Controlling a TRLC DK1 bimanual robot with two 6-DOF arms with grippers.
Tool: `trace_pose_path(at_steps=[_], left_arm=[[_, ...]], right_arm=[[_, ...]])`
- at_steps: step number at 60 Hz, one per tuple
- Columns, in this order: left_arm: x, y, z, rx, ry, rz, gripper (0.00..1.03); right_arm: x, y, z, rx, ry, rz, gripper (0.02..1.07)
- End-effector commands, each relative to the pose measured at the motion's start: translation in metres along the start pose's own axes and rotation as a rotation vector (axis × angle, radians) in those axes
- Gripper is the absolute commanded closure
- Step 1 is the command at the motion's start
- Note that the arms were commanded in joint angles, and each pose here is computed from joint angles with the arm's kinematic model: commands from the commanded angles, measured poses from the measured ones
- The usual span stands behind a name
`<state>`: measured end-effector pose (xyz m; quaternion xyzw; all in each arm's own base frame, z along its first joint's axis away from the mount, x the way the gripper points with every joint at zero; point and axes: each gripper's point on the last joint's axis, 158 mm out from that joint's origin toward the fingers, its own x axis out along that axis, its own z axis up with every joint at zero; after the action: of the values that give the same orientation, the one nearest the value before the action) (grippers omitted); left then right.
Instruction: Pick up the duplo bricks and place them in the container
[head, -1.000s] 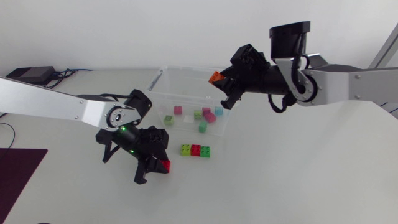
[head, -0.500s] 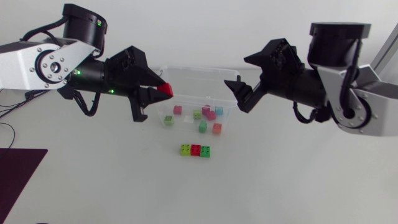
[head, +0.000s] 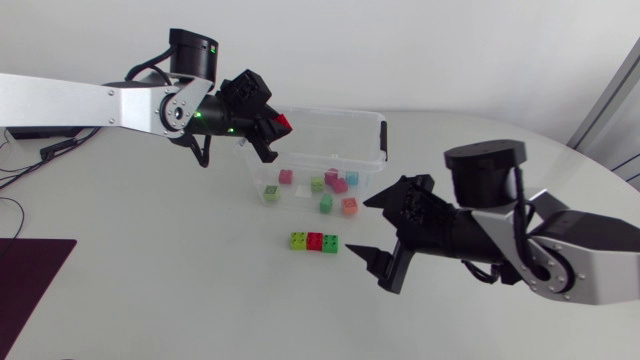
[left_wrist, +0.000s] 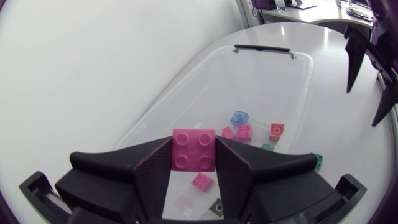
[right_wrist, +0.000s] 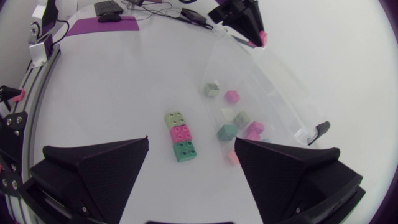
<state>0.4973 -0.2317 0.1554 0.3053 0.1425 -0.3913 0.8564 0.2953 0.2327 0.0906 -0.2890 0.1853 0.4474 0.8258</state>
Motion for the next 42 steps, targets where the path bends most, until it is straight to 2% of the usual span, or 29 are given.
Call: trace_pose_path(at_steps=[1, 3, 4, 5, 6, 14, 21, 29, 36, 42], left_arm=[[0.012, 0.012, 0.006, -0.025, -0.013, 0.026, 0.53], [0.013, 0.013, 0.007, -0.027, -0.014, 0.027, 0.38], [0.014, 0.014, 0.008, -0.031, -0.012, 0.034, 0.20], [0.014, 0.014, 0.008, -0.031, -0.011, 0.035, 0.17], [0.013, 0.016, 0.009, -0.030, -0.009, 0.044, 0.06], [-0.005, 0.019, 0.023, -0.020, -0.035, 0.064, 0.05], [-0.046, 0.026, 0.043, -0.016, -0.066, 0.100, 0.05], [-0.085, 0.006, 0.045, -0.006, -0.079, 0.046, 0.05], [-0.116, -0.035, 0.022, 0.056, -0.027, -0.055, 0.05], [-0.129, -0.075, -0.022, 0.094, 0.048, -0.158, 0.05]], right_arm=[[0.018, 0.017, -0.024, -0.014, 0.052, 0.054, 0.07], [0.024, 0.019, -0.030, -0.019, 0.065, 0.063, 0.07], [0.026, 0.019, -0.032, -0.021, 0.070, 0.066, 0.07], [0.030, 0.020, -0.035, -0.022, 0.077, 0.071, 0.07], [0.034, 0.021, -0.038, -0.018, 0.087, 0.080, 0.07], [0.056, 0.025, -0.056, -0.033, 0.124, 0.110, 0.07], [0.078, 0.023, -0.068, -0.030, 0.146, 0.128, 0.07], [0.092, 0.024, -0.072, -0.017, 0.139, 0.159, 0.07], [0.101, 0.016, -0.077, -0.013, 0.135, 0.154, 0.07], [0.108, 0.013, -0.082, -0.008, 0.133, 0.164, 0.11]])
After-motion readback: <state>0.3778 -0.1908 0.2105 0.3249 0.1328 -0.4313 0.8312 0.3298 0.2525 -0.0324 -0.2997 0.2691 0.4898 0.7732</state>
